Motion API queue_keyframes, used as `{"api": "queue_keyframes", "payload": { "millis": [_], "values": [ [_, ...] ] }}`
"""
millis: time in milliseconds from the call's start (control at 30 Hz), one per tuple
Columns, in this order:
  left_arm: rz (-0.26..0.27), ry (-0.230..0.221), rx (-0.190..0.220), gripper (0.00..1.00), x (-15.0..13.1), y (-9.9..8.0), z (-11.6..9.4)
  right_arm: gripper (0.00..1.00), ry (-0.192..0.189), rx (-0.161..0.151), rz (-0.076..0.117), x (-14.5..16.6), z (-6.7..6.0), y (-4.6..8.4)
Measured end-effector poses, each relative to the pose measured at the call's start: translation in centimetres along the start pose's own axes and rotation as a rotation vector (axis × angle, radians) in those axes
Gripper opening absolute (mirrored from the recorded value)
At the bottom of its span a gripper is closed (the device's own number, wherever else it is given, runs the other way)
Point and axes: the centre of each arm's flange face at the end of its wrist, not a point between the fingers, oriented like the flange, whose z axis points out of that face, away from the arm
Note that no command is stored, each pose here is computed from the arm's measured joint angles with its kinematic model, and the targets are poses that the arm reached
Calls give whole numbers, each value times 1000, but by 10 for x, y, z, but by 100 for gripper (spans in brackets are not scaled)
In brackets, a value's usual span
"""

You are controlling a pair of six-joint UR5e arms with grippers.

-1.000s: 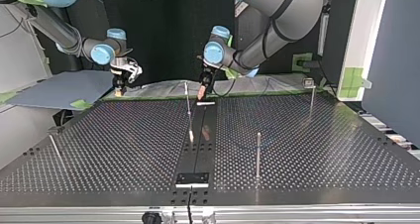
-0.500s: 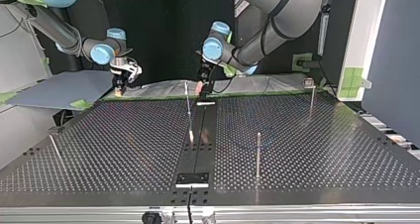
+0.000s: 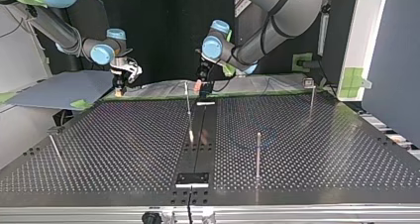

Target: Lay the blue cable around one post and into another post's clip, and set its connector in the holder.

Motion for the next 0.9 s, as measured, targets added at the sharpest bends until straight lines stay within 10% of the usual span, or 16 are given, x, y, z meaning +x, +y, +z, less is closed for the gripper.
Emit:
{"api": "queue_keyframes", "payload": {
  "millis": [900],
  "values": [
    [32,11,-14,98,-13,4,-3,18,-4,3,8,-3,0,1]
  ]
}}
